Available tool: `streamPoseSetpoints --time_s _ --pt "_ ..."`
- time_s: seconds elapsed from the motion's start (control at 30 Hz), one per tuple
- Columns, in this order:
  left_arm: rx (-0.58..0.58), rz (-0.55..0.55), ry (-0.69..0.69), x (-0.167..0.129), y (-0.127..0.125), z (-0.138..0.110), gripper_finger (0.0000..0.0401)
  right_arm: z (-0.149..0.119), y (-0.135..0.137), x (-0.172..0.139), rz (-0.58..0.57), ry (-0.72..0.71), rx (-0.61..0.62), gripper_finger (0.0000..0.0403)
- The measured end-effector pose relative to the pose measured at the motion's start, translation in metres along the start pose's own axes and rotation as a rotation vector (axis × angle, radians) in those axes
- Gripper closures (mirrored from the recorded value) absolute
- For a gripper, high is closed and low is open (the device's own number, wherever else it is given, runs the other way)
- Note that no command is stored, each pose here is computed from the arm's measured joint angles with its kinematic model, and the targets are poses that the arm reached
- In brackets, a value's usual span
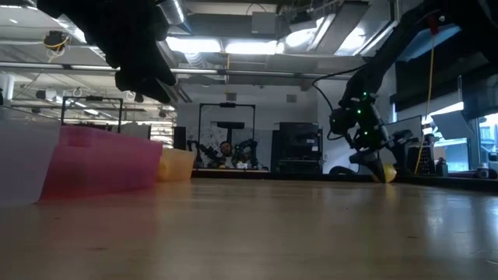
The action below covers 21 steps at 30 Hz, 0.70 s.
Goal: Sort produce into baskets
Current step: Put the lemon into the yellow bin
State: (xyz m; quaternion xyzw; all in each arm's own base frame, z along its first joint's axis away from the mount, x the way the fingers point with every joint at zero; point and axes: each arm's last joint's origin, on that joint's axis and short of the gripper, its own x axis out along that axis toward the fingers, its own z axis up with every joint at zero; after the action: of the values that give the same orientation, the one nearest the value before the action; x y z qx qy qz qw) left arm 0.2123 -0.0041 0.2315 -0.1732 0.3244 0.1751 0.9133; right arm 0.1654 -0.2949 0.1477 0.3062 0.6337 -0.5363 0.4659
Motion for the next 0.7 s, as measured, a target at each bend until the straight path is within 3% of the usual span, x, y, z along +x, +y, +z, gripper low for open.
streamPoseSetpoints --time_s 0.33,0.47,0.7 --pt "0.000 0.004 -0.001 0.0000 0.0001 0.0000 0.0109 0.0040 0.0015 0.0000 0.025 -0.036 -0.024 0.0070" --pt "0.001 0.004 -0.001 0.0000 0.0001 0.0000 0.0109 0.0064 0.0039 -0.0003 0.088 -0.051 -0.029 0.0087" --pt "0.001 0.004 -0.001 0.0000 0.0001 0.0000 0.0109 0.0078 0.0027 -0.0006 0.030 -0.079 -0.080 0.0092"
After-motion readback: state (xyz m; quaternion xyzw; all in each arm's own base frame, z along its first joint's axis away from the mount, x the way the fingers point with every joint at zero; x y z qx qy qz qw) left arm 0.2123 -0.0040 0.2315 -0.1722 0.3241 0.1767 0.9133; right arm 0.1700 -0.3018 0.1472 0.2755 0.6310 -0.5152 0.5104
